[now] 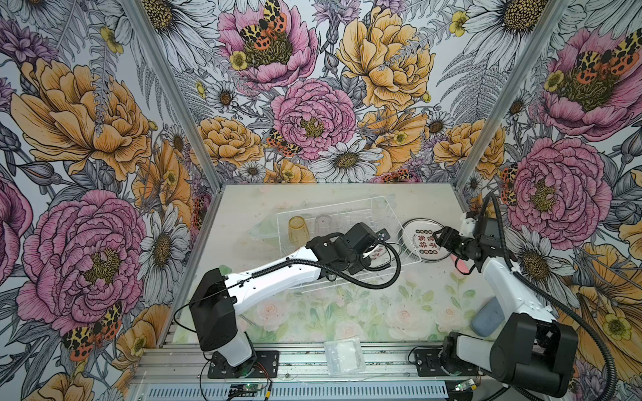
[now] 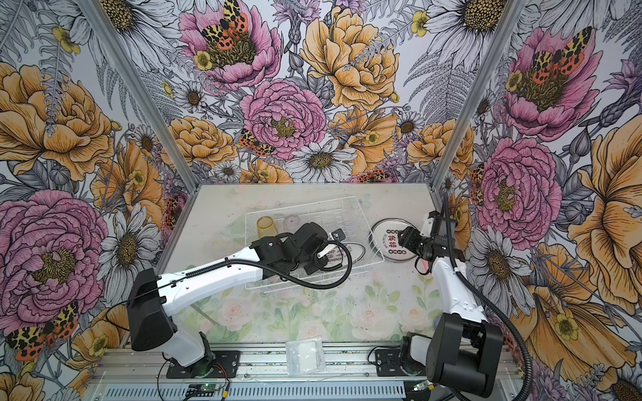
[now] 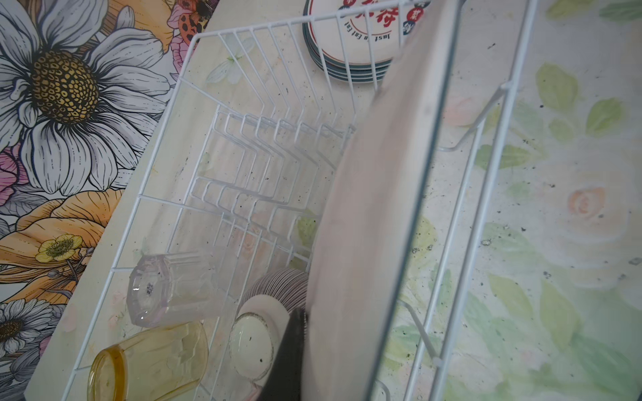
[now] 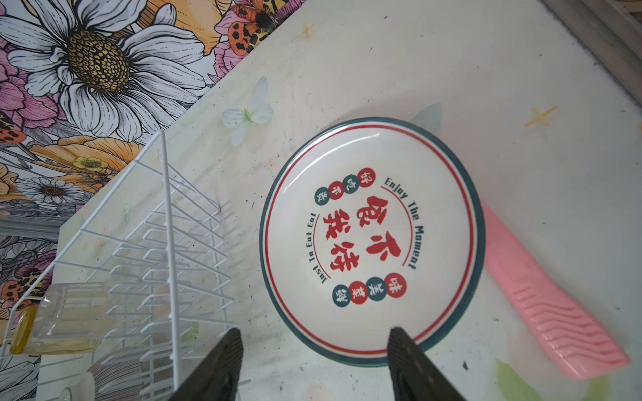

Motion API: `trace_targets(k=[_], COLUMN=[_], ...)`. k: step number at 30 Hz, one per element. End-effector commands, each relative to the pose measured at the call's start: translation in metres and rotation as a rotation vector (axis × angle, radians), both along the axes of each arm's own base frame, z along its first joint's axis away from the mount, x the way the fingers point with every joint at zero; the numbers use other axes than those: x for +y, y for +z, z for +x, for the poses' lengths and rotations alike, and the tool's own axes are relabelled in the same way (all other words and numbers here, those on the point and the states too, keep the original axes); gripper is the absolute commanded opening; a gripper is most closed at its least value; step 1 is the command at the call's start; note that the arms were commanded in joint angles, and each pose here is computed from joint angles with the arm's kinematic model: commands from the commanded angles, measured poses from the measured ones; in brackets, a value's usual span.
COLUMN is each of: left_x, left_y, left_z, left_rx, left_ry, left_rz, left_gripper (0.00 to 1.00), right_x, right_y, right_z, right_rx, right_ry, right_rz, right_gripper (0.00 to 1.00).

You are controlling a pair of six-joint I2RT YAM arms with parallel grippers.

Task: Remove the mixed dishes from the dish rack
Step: 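Lift the white plate up out of the rack with the left gripper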

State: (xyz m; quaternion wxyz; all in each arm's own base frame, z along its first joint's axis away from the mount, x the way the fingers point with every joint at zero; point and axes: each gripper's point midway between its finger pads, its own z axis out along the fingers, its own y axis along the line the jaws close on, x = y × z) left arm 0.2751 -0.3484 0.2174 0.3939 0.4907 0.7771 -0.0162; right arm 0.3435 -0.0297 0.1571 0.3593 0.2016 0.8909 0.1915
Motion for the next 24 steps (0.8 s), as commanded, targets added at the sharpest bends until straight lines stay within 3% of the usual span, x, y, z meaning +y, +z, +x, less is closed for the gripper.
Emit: trace_targets(k=[1,7,16,24], left_x=[-0.012,-0.019,-0.011,0.001], left_y=[0.042,0.033,0.055,0.082], left_z=[0.007,0.004,0.011,0.024], left_rx=[-0.05,-0.005,-0.007,0.1], left_ry=[-0.016,-0.066,-0.035,-0.002], left_rz=[-0.198,-0.246,-0.32,-0.516], left_gripper=[0.05,0.05,0.05,0.04], right_x=[0.005,0.012,0.019,0.034], right_y=[0.017,0.013,0.027,0.054], right_z=[0.002,-0.003,-0.007,-0.013], right_rx=[-0.046,-0.04,-0.084,-0.166], right_ry=[0.018,0.036,0.062,0.123], right_rz=[0.006,0.012,0.015,0.032], right_gripper=[0.68,0.68,0.68,0.67])
